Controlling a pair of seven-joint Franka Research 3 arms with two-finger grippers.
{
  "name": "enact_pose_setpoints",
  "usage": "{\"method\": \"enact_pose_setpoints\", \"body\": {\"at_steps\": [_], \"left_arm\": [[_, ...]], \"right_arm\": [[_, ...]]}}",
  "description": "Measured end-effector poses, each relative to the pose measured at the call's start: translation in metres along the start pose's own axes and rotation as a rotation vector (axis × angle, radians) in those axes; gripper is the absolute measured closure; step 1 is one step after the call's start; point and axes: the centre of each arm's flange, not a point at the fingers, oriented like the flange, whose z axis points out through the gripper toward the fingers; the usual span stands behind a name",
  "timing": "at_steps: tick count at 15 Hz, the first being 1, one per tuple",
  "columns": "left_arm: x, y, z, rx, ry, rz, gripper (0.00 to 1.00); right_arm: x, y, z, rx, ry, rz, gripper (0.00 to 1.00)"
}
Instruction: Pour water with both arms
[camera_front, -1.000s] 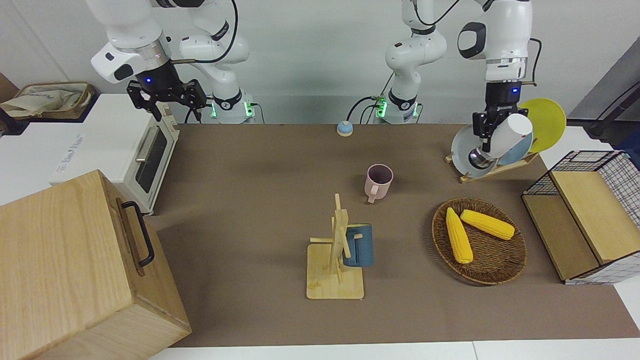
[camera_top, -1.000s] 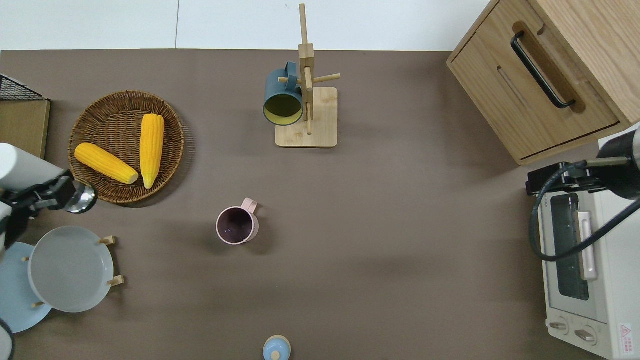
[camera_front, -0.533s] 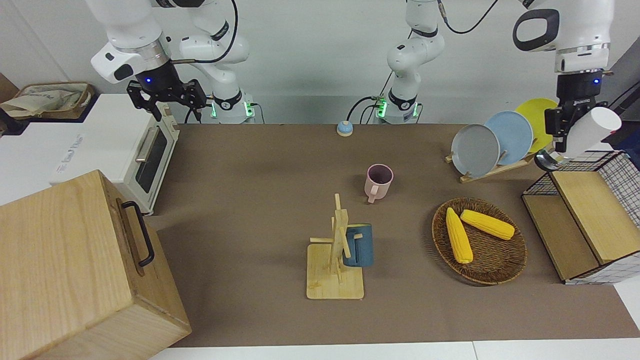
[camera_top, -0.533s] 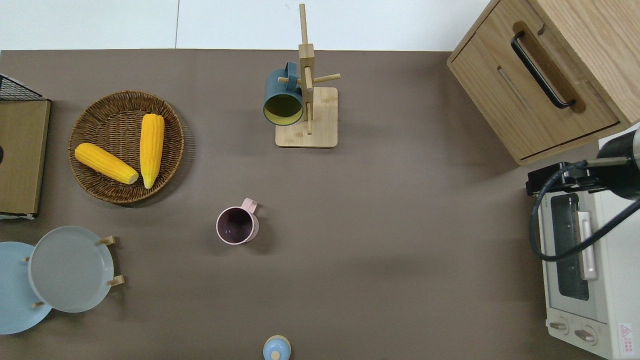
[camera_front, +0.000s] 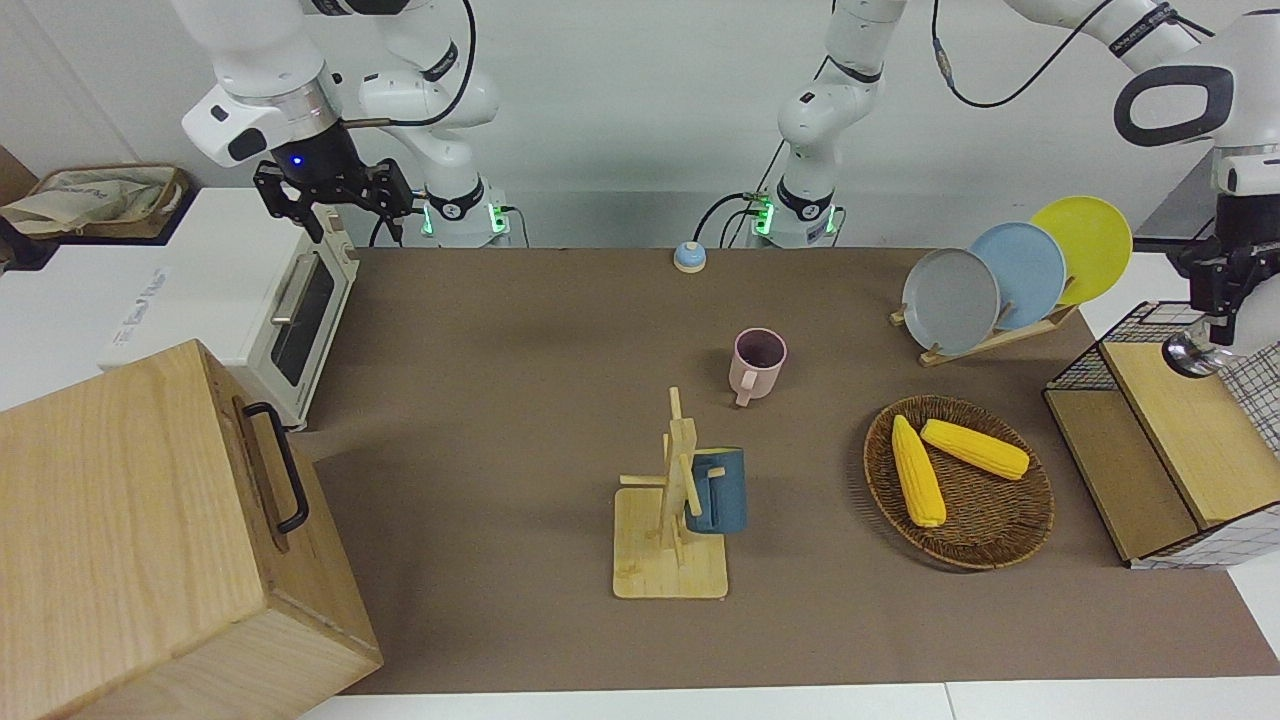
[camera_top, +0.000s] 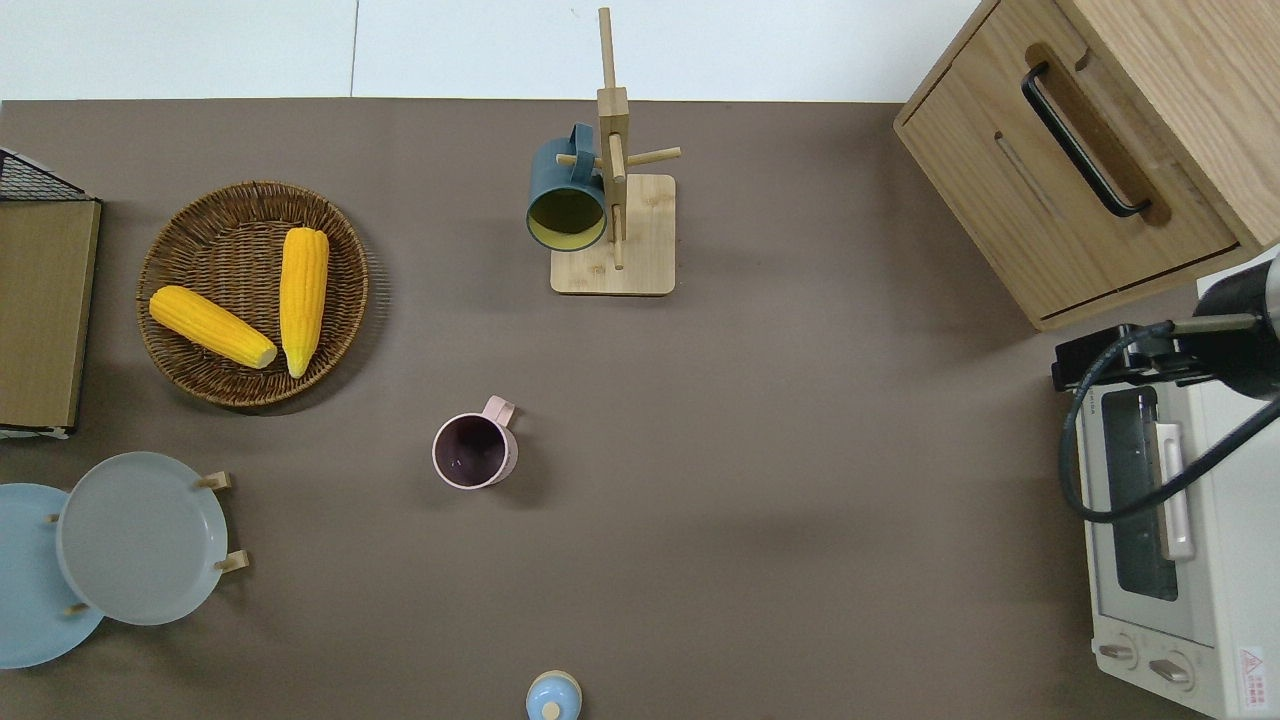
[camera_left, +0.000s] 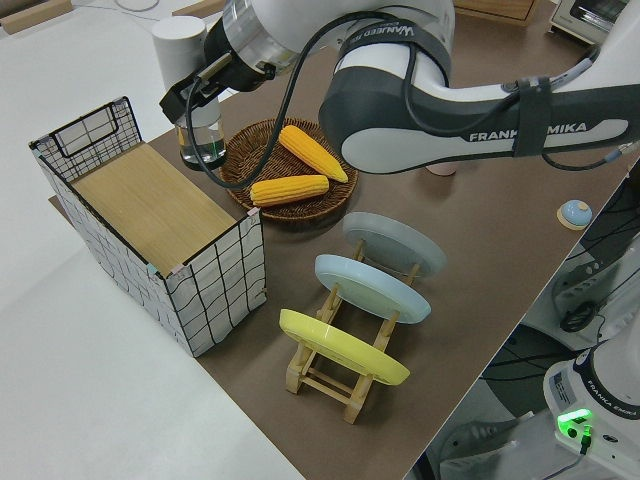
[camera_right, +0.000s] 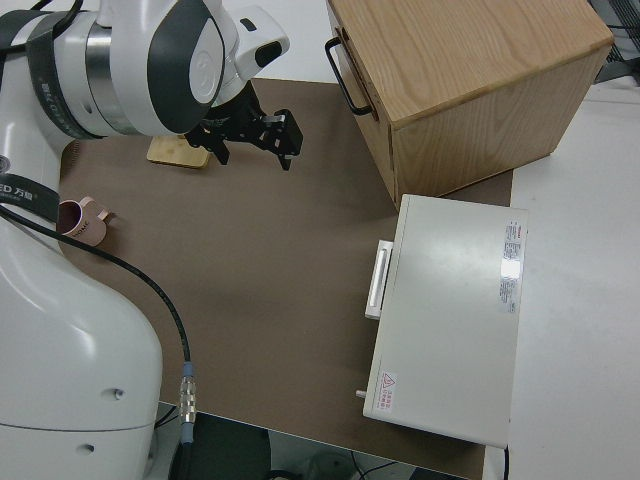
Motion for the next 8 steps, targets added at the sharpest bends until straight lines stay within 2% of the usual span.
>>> {"method": "enact_pose_setpoints", "body": {"at_steps": [3,8], "left_arm": [[-0.007,-0.018,0.023,-0.028,0.045,0.006,0.37],[-0.023,-0.042,0.049,-0.057,0.083,0.004,0.37]], "right_arm": [[0.000,0.000,0.000,0.000,0.000,0.000,0.00],[0.000,0.000,0.000,0.000,0.000,0.000,0.00]]}}
